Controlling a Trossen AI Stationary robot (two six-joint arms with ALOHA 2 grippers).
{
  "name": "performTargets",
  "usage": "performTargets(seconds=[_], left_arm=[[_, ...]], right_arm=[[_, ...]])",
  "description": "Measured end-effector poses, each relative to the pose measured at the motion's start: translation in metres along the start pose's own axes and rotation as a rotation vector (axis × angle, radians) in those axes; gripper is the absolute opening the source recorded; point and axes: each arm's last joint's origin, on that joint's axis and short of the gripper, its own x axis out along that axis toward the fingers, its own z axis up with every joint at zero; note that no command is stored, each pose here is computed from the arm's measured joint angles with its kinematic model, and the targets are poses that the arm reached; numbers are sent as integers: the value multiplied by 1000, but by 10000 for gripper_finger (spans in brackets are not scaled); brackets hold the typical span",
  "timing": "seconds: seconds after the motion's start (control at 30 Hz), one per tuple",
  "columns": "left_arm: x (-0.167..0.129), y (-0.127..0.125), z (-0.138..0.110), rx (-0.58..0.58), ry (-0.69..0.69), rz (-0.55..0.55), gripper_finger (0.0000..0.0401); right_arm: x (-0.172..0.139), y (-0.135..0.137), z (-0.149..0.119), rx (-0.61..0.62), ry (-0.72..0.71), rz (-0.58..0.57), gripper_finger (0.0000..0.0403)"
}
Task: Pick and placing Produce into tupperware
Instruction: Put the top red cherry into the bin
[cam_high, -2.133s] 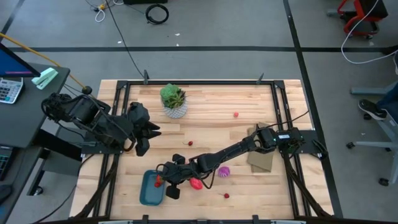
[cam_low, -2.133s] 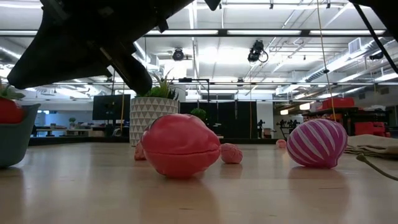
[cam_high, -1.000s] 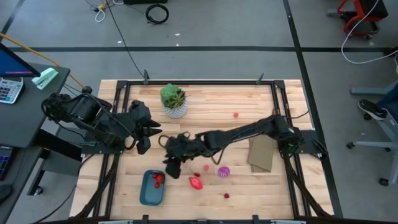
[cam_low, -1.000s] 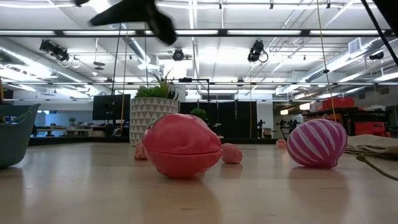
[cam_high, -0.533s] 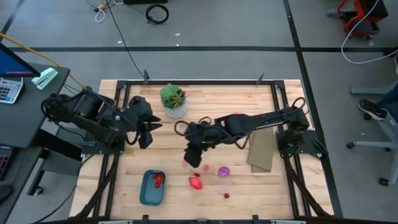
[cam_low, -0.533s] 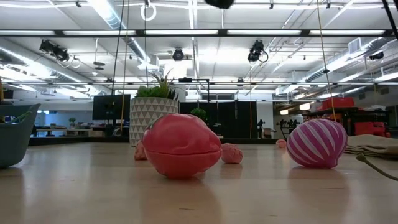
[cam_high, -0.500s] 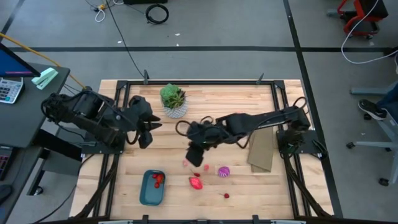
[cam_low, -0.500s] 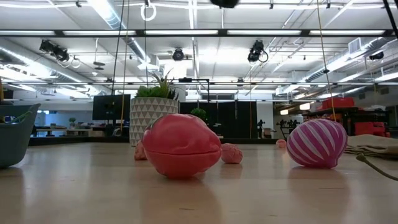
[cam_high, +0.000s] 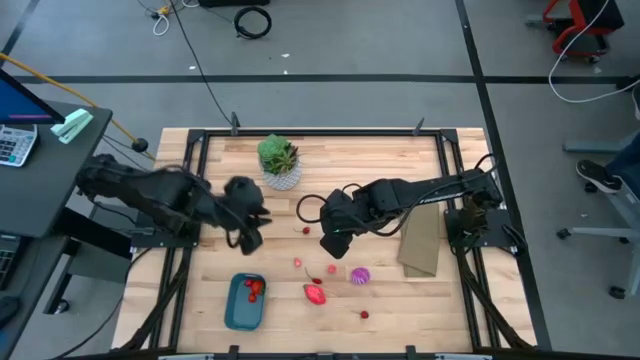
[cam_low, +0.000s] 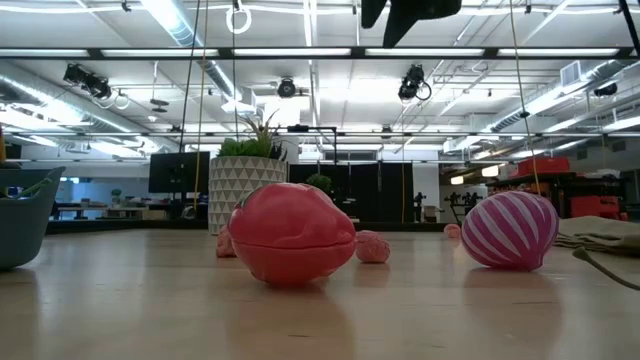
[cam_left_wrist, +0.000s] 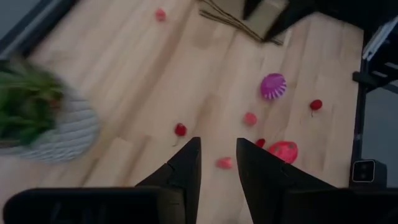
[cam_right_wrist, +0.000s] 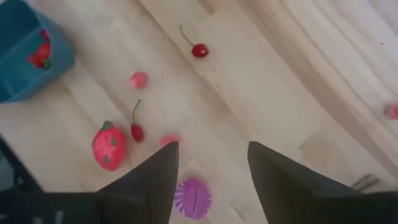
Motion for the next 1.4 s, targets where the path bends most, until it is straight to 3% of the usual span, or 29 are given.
performTargets(seconds=[0.23,0.57,0.83,1.1,1.27,1.4], left_arm=[[67,0,-36,-87,-5,-41,107],[138,37,-92,-181,25,-6,107],[169,50,-110,-95,-52,-20,107],[210,44,-130,-59,18,14,107],[224,48,-139,-21,38,115,107],[227,49,-140,-15,37,136,107]], right_arm=[[-3,1,-1,81,-21,4,206],[-8,15,-16,43,-26,46,199],[-9,19,-21,28,-26,54,199],[-9,19,-18,33,-81,42,199],[-9,19,-18,26,-84,37,199],[-9,19,-18,26,-85,38,199]])
